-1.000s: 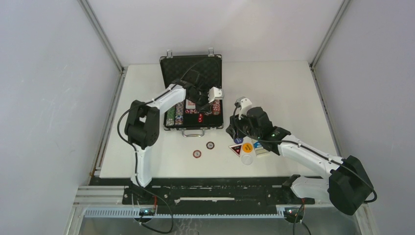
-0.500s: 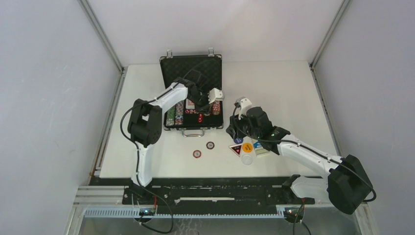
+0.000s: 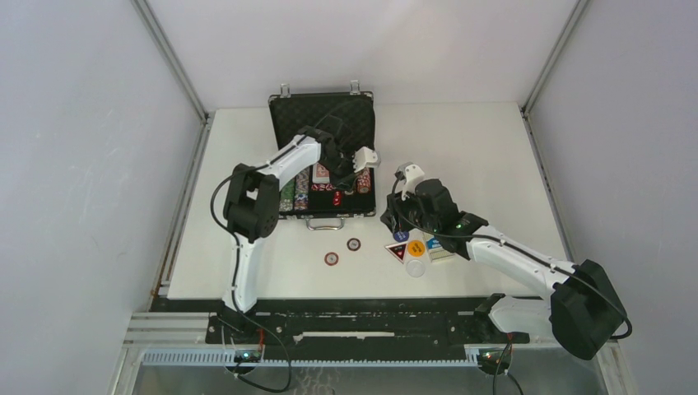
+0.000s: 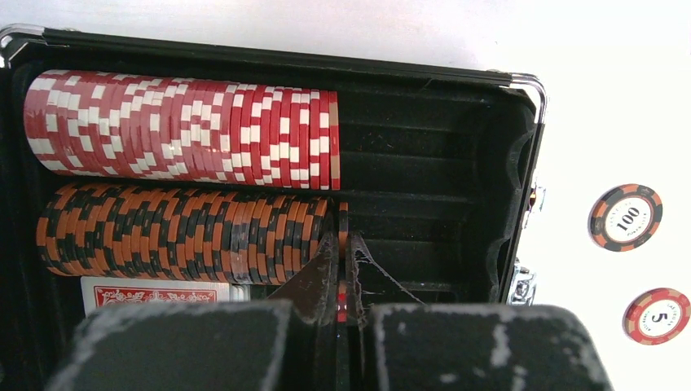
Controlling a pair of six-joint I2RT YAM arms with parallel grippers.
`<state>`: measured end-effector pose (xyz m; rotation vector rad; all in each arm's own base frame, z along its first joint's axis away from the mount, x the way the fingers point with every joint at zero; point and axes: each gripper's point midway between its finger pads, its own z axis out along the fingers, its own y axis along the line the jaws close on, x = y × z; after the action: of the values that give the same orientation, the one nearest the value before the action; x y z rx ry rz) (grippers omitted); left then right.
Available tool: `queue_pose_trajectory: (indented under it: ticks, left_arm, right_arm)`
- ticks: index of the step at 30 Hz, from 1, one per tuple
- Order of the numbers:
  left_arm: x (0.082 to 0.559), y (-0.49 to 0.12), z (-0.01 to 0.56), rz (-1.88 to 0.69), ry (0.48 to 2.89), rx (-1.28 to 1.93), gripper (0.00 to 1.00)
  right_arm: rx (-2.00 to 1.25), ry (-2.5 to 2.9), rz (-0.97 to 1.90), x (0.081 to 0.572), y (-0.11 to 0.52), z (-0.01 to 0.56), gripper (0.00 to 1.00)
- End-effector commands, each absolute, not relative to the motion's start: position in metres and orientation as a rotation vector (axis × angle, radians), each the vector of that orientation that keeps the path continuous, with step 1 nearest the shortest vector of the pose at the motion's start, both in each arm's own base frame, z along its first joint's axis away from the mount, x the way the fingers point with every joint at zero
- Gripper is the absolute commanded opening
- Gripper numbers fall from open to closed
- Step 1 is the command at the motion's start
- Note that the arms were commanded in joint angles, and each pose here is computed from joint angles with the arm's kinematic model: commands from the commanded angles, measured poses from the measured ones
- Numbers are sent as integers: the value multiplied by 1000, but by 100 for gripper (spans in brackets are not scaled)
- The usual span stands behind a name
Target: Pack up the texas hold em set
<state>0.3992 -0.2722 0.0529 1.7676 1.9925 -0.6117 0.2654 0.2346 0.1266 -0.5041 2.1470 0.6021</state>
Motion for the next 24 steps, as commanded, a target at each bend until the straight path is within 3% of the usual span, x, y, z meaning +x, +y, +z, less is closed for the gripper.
queue_pose_trajectory:
  ticks: [1,14,24]
  left_arm:
    - [408,-277,65,-589,1967,1760,5]
    - [417,-277,75,-534,1953,1735,14]
    - [421,-275,92,-488,1927,1723,15]
  right_arm:
    - [-500,2106,614,273,238,133,56]
    - [-503,2110,612,273,238,131,56]
    - [-507,2110,621,273,240,130,56]
